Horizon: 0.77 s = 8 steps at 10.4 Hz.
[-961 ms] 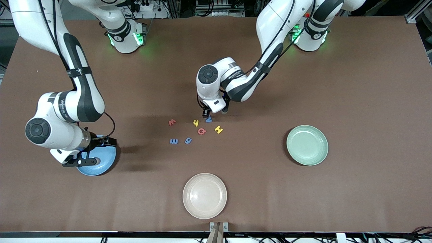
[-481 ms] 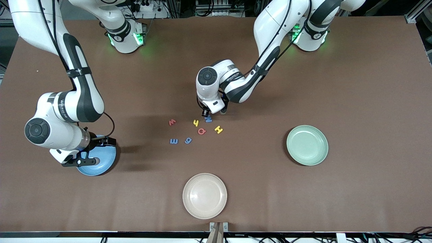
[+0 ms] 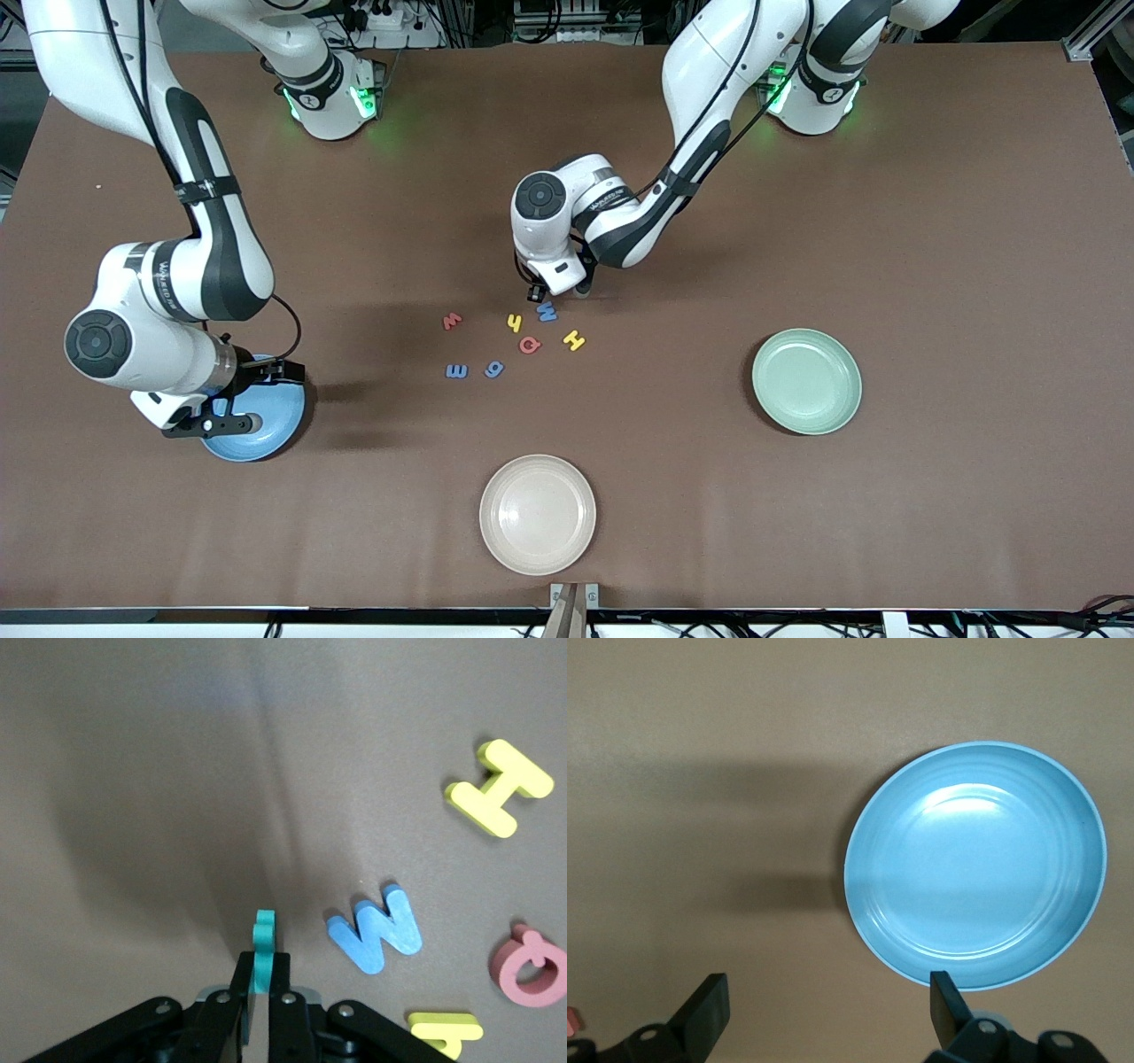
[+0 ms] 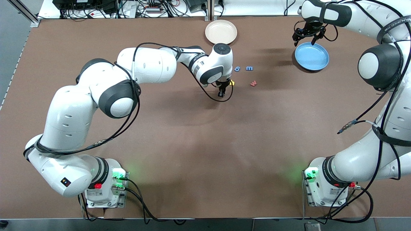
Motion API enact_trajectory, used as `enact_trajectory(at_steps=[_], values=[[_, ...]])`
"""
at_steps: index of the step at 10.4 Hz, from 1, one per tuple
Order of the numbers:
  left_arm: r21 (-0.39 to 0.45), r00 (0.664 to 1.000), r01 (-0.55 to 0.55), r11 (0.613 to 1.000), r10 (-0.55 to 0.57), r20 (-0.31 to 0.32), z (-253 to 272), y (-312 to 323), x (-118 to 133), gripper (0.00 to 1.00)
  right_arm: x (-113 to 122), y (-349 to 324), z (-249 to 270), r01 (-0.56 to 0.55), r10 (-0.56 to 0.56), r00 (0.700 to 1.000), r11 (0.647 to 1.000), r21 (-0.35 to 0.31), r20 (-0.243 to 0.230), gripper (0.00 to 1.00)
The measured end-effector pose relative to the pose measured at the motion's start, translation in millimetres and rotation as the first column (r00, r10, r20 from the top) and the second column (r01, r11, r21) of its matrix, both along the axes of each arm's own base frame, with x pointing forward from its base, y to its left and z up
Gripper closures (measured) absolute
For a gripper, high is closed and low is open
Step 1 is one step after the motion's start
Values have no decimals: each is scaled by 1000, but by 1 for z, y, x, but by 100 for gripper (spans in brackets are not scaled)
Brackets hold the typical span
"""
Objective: Sort upper and lower case letters into plates
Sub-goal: 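Grasp the teal I with the left gripper while the right gripper waits, then place the teal I on the green plate while the right gripper grasps m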
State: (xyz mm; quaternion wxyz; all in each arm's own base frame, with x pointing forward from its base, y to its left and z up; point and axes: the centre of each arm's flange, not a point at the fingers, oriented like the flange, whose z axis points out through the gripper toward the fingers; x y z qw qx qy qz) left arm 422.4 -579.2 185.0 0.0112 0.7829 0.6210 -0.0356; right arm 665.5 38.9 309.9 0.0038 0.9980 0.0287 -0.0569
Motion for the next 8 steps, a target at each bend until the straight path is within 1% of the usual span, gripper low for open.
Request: enact_trajectory(at_steps=[2,3,5,6,8], values=[[-1,999,28,1000,-28,20,3,0,3,90,-2,0,-3,0,0,1000,1000,0,-5,0],[-14,998,40,999,-39,38,14,1,14,90,-2,0,-4,0,0,1000,1000,0,-4,0],[-32,995,56,998,-53,83,63,28,60,90,-2,-1,-6,2,-2,1000,1000,-1,1,0],[-21,992,87,996,-85,88,95,52,85,90,-2,-1,-7,2,-2,1000,1000,-1,2,0],[9,982,180,984,-180,66,146,122,134,90,-5,15,-9,24,-24,1000,1000,8,-2,0]])
